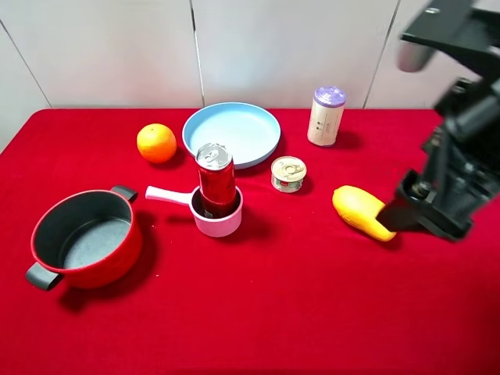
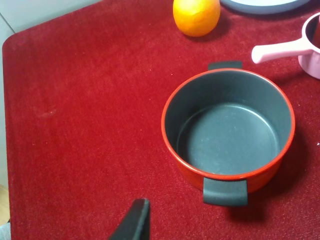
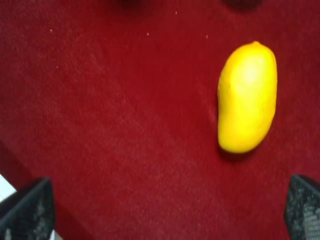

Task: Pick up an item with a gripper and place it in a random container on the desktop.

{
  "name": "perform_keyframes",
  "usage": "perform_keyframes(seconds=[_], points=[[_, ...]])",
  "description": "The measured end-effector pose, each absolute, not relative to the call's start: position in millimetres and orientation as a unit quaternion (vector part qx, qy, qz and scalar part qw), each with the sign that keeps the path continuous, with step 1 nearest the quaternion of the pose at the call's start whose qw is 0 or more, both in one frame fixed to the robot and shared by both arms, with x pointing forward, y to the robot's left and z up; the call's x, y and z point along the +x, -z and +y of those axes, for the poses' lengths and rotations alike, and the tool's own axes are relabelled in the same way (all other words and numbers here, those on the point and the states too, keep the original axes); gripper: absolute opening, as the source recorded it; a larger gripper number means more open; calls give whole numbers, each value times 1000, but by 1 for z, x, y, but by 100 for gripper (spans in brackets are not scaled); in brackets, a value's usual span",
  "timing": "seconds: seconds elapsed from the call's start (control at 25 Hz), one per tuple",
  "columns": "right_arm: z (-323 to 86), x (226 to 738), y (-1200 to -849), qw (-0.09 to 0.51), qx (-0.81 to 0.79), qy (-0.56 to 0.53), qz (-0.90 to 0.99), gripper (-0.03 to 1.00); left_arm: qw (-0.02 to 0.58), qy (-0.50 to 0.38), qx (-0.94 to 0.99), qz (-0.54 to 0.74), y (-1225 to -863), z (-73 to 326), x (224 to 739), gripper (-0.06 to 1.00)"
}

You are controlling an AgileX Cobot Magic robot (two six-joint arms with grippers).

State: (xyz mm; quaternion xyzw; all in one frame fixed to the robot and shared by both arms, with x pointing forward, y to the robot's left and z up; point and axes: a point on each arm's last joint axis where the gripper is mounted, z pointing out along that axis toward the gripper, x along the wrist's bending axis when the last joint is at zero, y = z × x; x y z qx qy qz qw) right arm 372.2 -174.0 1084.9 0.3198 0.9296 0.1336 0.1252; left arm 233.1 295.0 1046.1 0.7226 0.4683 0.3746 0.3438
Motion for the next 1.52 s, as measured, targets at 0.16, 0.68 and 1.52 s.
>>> perform_keyframes(seconds=[0.16,0.68,1.52], points=[[-190,357,-1079,127,337,-142,922,69,344,-375,723,468,-1046,295,233,99],[-236,339,-1066,134,458,-186,859,69,344,-375,723,468,-1046,295,233,99],[-293,286,-1088,263,587,-299,705,69,344,-375,723,468,-1046,295,233,99]])
